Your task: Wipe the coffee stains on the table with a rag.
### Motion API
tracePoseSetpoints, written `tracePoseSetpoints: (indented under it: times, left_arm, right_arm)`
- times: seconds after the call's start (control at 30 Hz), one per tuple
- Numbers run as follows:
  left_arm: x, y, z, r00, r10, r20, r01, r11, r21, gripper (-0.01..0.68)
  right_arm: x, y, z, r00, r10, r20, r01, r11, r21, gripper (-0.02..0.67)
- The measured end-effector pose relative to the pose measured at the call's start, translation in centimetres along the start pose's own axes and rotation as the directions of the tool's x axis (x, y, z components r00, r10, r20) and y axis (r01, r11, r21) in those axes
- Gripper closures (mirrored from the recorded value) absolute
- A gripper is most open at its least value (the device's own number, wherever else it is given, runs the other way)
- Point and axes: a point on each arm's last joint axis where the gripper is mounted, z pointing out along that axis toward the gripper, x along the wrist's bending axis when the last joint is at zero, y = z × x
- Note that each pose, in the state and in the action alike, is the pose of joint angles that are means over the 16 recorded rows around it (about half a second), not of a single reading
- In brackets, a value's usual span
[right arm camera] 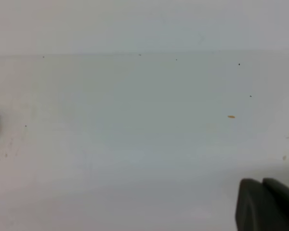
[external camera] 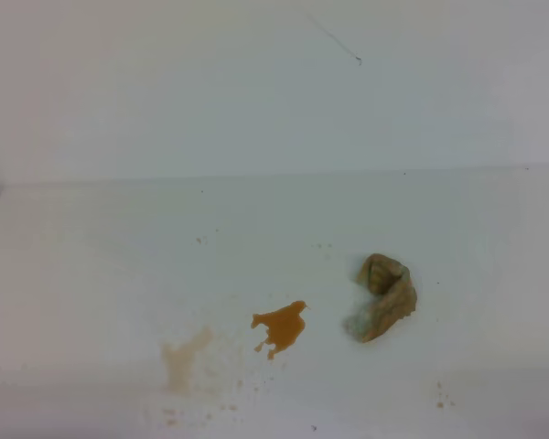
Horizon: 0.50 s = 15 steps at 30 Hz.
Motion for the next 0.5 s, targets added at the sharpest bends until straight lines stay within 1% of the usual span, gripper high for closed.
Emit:
tracePoseSetpoints:
  times: [0.5]
  left_arm:
    - [0.00,0.00,0.00,1.000,0.000,0.000,0.000,1.000,0.000,0.673]
  right_arm:
    - [0.00,0.00,0.00,1.000,0.000,0.000,0.000,1.000,0.000,0.652]
